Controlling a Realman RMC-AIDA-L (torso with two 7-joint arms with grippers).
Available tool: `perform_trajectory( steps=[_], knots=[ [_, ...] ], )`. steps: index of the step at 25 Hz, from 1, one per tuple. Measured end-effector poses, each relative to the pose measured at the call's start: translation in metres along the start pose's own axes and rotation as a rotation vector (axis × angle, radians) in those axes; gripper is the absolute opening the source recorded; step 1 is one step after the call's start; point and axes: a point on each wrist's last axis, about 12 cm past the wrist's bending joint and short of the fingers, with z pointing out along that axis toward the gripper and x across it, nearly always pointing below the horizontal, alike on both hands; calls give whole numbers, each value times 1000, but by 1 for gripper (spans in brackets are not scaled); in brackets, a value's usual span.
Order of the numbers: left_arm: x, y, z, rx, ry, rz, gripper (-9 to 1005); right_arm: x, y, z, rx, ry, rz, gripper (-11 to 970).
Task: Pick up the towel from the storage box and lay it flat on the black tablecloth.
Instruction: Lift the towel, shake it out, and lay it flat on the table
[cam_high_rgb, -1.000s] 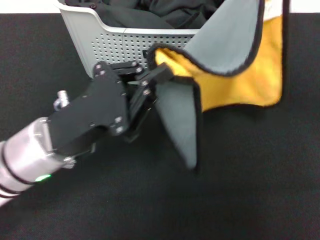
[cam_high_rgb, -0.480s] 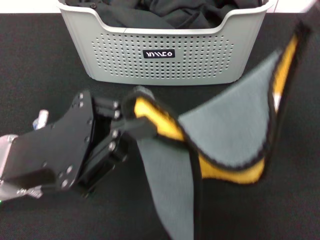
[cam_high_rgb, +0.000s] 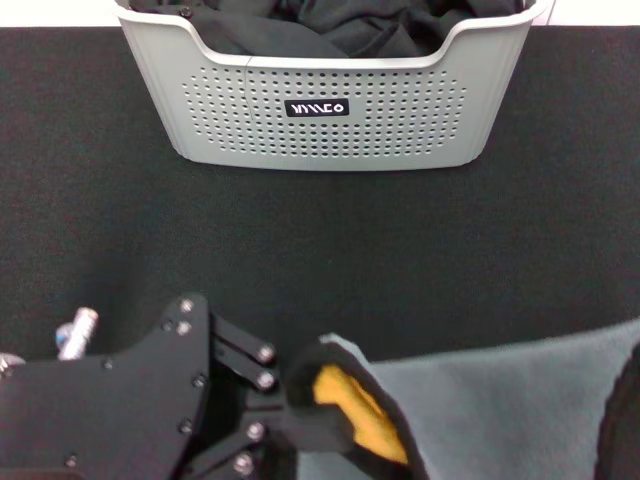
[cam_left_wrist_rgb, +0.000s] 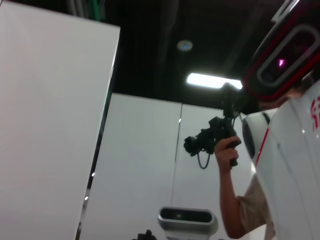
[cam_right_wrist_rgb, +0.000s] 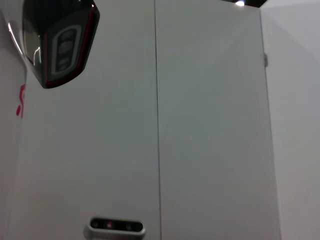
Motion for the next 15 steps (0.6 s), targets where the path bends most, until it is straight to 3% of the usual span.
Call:
perform_trajectory(
  steps=[4, 7, 9, 11, 15],
  knots=[
    [8, -7, -4, -33, 29, -104, 13, 17, 8, -16, 54, 20, 61, 12],
    [16, -1, -11, -68, 21, -174, 13, 42, 6, -38, 153, 32, 133, 12],
    [23, 12, -16, -107, 16, -215, 13, 50, 3, -44, 181, 33, 148, 12],
    [33, 34, -17, -139, 26, -265, 13, 64, -5, -52, 224, 29, 175, 12],
    [48, 70, -17, -178, 104, -345, 13, 97, -34, -51, 247, 19, 231, 12]
  ],
)
